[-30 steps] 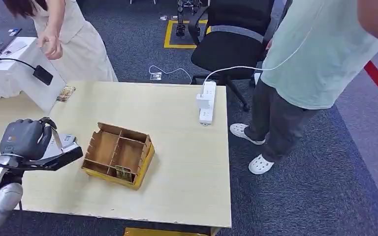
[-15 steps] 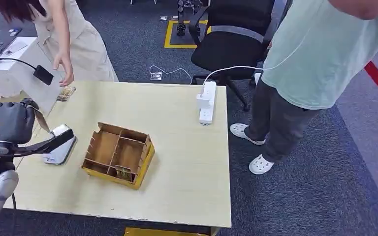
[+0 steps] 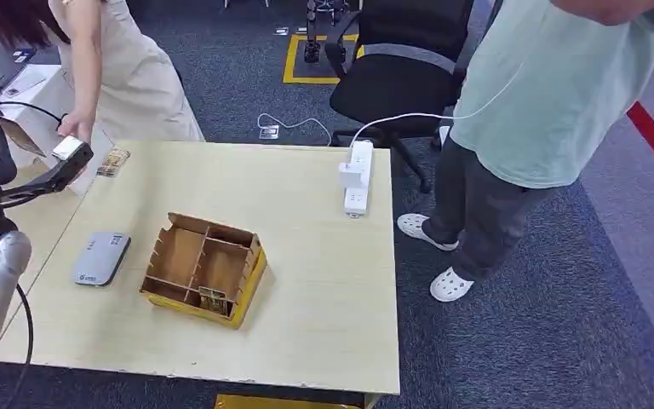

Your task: Pass the card to the sensor for recognition and then transmit it.

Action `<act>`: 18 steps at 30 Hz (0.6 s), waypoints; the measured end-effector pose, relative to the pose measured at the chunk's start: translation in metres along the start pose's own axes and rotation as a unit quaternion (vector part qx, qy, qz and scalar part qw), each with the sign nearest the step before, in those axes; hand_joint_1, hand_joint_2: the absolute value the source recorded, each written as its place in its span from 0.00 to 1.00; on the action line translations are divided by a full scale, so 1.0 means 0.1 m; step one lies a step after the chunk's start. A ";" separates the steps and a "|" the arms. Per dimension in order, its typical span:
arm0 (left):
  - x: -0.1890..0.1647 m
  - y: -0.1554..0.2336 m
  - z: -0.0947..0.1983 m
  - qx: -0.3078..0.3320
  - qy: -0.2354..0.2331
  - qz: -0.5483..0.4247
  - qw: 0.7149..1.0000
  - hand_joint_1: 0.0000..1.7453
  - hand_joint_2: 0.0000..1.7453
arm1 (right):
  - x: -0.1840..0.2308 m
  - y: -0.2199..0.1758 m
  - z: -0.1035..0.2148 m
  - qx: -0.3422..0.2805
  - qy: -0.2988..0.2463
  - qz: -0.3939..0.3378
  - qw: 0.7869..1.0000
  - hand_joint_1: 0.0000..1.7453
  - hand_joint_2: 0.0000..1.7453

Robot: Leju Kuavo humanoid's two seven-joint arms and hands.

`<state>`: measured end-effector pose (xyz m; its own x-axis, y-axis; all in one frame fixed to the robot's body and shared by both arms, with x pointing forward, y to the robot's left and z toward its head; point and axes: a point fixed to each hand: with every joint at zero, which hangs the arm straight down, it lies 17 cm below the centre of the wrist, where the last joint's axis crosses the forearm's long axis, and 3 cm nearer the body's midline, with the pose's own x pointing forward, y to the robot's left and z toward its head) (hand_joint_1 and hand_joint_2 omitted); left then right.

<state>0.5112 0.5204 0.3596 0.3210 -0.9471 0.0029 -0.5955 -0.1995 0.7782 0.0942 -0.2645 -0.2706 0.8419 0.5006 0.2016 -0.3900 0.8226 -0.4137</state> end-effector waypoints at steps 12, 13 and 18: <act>-0.08 -0.10 -0.06 0.003 0.025 -0.001 1.000 1.00 1.00 | 0.01 0.00 0.00 -0.001 -0.002 -0.002 1.000 0.00 1.00; -0.08 -0.13 -0.05 -0.001 0.026 0.000 1.000 1.00 1.00 | 0.01 0.00 0.00 -0.001 -0.002 -0.003 1.000 0.00 1.00; -0.09 -0.21 -0.02 -0.011 0.029 0.000 1.000 0.00 1.00 | 0.01 0.01 0.00 0.000 -0.001 -0.003 1.000 0.00 1.00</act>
<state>0.5222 0.5337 0.3447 0.3634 -0.9308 0.0399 -0.5801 -0.1925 0.7915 0.0949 -0.2629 -0.2703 0.8433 0.4961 0.2067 -0.3844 0.8256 -0.4131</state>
